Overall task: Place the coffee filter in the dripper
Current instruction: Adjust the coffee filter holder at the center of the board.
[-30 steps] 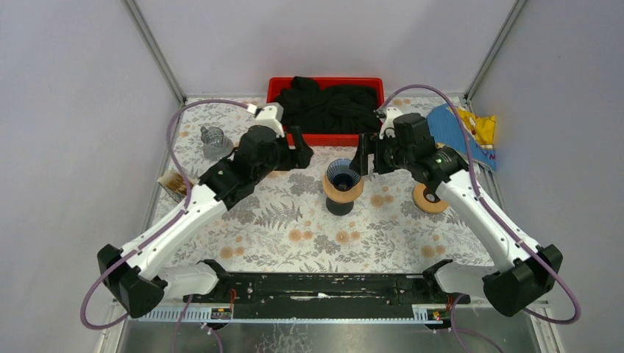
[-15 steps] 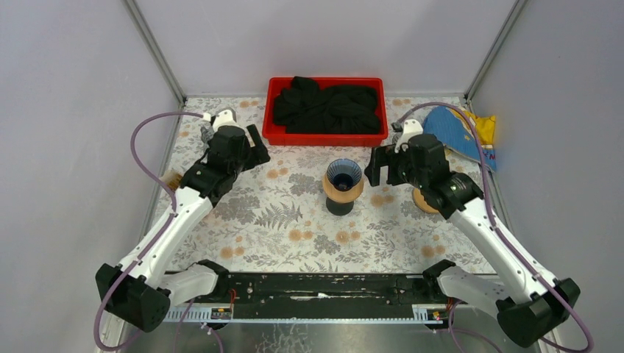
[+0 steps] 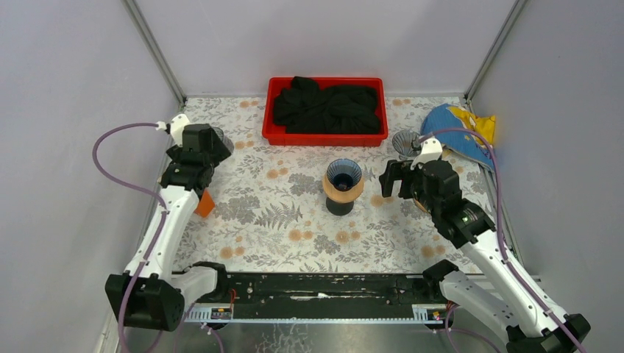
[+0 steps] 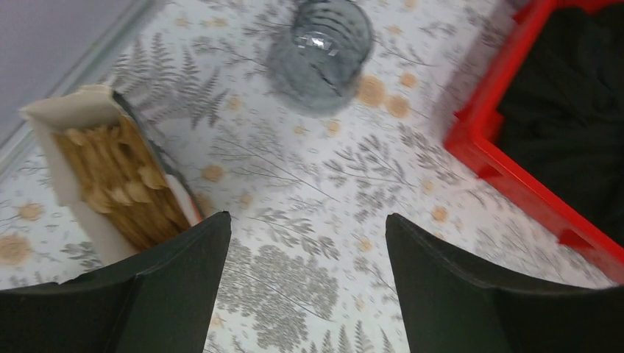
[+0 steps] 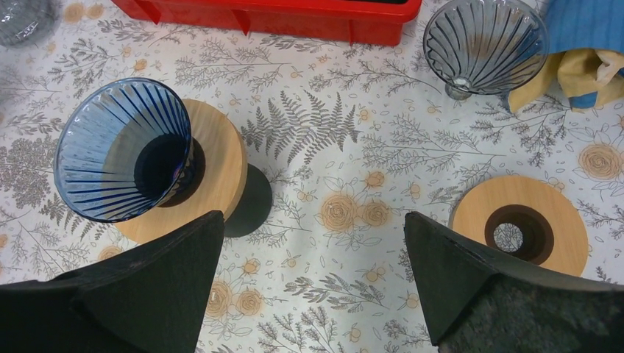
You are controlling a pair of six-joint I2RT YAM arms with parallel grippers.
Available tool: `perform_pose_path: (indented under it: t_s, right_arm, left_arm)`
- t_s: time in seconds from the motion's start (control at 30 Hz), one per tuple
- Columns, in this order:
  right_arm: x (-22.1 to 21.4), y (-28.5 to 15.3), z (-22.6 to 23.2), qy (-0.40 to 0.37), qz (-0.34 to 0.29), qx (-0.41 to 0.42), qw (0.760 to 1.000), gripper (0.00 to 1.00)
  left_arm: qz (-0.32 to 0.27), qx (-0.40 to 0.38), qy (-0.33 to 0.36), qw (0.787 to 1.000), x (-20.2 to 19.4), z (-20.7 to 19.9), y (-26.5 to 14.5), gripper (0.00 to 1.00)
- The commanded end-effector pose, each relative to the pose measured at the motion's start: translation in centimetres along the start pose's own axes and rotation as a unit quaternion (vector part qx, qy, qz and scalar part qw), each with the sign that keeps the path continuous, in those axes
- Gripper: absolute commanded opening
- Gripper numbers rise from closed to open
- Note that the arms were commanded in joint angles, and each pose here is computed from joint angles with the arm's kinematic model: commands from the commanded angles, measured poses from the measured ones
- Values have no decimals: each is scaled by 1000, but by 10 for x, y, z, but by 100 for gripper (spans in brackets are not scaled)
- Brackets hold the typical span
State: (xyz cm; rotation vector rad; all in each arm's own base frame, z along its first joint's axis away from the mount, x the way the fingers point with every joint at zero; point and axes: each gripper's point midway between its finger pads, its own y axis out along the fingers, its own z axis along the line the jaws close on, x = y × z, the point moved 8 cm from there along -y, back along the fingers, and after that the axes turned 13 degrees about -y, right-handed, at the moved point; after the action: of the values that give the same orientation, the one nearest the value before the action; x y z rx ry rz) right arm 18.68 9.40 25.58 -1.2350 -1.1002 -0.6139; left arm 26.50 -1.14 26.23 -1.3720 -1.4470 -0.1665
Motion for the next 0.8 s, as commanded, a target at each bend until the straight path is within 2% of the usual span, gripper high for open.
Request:
perform_pose_path:
  t_s: [0.0,0.33,0.53,0.77]
  right_arm:
    - [13,0,0,13,-46,-8,999,99]
    - [12,-8,1,11,-68,-18,997,99]
    - [11,-9,2,10,-74,-26,997,99]
    - [12,-11,0,11,-77,-31,996,99]
  left_arm:
    - [-19,62,-12,998,10,24,20,82]
    - [-5,136,-51,989,16,65,52,65]
    - [20,148,-58,987,9,76,69,52]
    - [44,153,-56,986,2,79,80,45]
